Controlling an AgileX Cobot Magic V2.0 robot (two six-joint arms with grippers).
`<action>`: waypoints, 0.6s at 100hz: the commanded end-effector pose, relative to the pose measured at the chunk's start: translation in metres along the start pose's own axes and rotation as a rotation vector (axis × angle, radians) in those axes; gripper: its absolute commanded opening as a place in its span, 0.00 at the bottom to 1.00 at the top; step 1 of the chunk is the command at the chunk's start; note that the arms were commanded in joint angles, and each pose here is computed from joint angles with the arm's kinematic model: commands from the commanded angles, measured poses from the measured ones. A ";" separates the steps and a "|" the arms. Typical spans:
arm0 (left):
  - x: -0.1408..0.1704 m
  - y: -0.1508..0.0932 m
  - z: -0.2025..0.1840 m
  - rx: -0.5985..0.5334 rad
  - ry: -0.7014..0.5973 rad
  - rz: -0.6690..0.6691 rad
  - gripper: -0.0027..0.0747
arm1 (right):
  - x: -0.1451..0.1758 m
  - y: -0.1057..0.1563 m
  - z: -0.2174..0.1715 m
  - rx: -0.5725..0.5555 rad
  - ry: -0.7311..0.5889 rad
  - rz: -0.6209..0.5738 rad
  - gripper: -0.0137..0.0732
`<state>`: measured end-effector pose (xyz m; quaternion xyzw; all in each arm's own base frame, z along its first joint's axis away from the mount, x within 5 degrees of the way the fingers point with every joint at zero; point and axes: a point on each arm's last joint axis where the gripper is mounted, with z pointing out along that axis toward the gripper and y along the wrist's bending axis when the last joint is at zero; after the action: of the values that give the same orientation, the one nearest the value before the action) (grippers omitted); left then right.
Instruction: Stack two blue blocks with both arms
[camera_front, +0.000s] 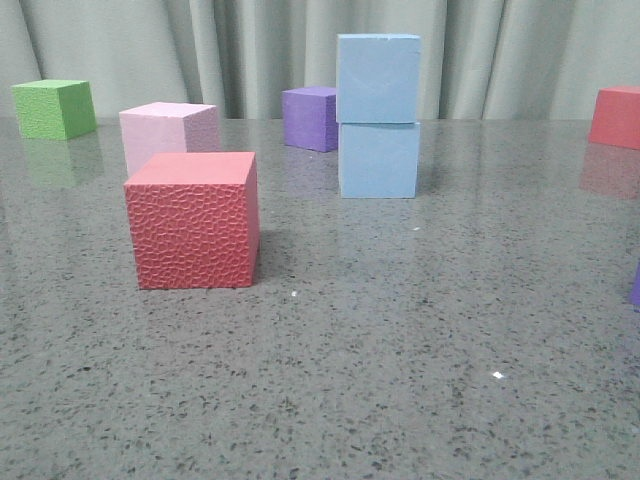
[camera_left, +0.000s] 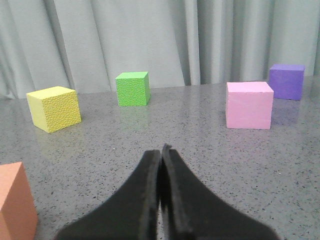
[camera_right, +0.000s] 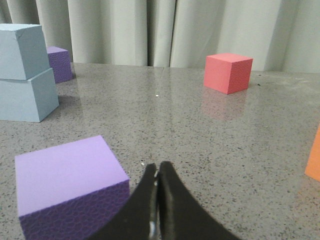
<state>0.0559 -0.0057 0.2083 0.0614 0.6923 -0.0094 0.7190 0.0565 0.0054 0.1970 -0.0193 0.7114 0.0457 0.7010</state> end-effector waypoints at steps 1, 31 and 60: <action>0.005 -0.001 -0.001 0.001 -0.074 -0.008 0.01 | -0.016 0.000 -0.004 0.008 -0.133 -0.037 0.02; 0.005 -0.001 -0.001 0.001 -0.074 -0.008 0.01 | -0.016 0.000 -0.004 0.008 -0.133 -0.041 0.02; 0.005 -0.001 -0.001 0.001 -0.074 -0.008 0.01 | -0.016 0.000 -0.004 0.008 -0.133 -0.041 0.02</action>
<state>0.0559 -0.0057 0.2083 0.0614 0.6923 -0.0094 0.7190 0.0565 0.0052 0.1971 -0.0274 0.7107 0.0366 0.7020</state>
